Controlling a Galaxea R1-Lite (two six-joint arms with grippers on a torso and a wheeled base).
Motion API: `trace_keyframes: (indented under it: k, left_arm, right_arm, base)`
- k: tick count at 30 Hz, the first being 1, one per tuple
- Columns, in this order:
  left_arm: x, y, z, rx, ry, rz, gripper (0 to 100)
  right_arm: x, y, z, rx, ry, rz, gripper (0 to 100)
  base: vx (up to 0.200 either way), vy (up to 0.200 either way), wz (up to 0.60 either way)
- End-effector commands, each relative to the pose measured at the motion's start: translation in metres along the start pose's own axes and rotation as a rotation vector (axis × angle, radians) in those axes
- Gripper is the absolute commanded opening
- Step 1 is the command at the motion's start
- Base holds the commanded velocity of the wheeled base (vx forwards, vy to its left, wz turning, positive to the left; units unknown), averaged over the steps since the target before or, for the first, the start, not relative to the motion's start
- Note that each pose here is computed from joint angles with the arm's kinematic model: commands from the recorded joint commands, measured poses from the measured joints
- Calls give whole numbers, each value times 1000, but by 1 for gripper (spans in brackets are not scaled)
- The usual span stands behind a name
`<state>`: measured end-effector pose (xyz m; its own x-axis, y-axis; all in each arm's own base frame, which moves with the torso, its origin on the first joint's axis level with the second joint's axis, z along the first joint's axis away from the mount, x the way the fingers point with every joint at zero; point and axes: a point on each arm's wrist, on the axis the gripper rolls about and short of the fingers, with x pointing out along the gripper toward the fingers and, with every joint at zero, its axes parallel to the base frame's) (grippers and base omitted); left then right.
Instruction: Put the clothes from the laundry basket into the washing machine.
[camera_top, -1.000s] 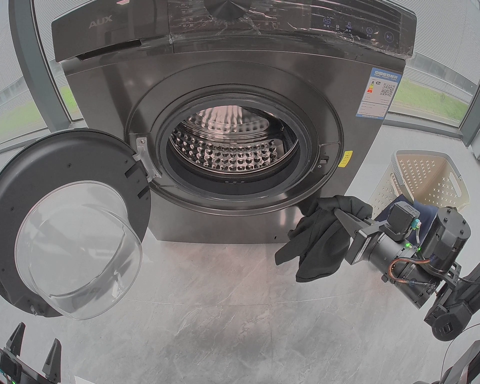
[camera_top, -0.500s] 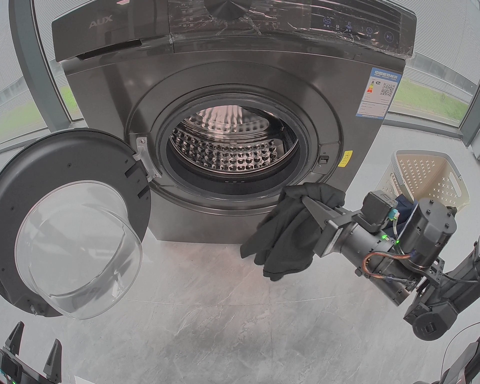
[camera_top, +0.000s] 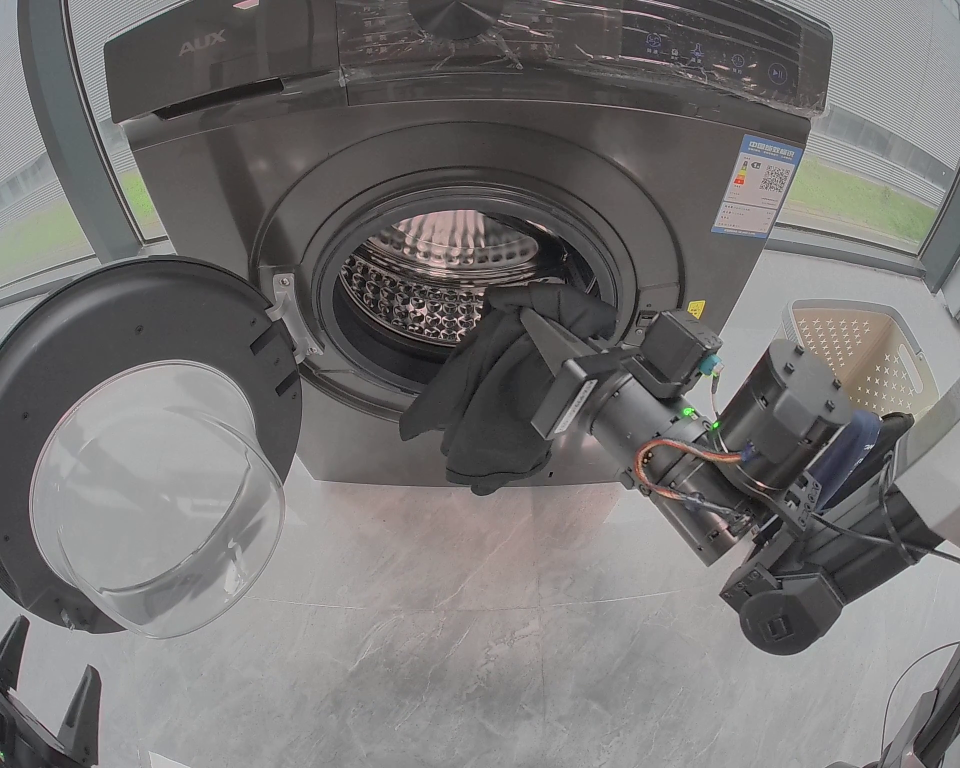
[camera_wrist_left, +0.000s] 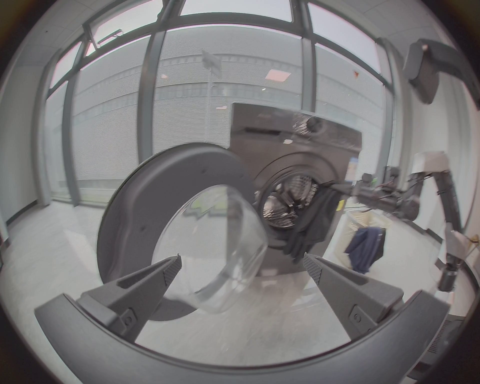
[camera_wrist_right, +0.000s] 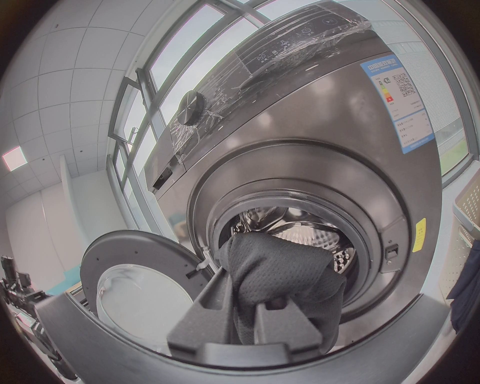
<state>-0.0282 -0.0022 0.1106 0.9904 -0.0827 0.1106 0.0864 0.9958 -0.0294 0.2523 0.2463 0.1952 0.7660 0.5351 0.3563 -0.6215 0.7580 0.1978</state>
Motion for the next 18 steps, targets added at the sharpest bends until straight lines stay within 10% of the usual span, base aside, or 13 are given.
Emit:
trace_keyframes:
  k: [1,8,18]
  left_arm:
    - [20,-5,38,27,61,-230,100]
    - [99,-5,42,9,278,-477,100]
    - [179,-54,25,-12,390,-813,100]
  right_arm:
    - [25,3,-13,2,-37,8,0]
    - [26,-2,-20,-7,-16,12,0]
    - [26,-1,-23,-4,-20,22,0]
  base:
    - [0,0,0]
    - [0,0,0]
    - [0,0,0]
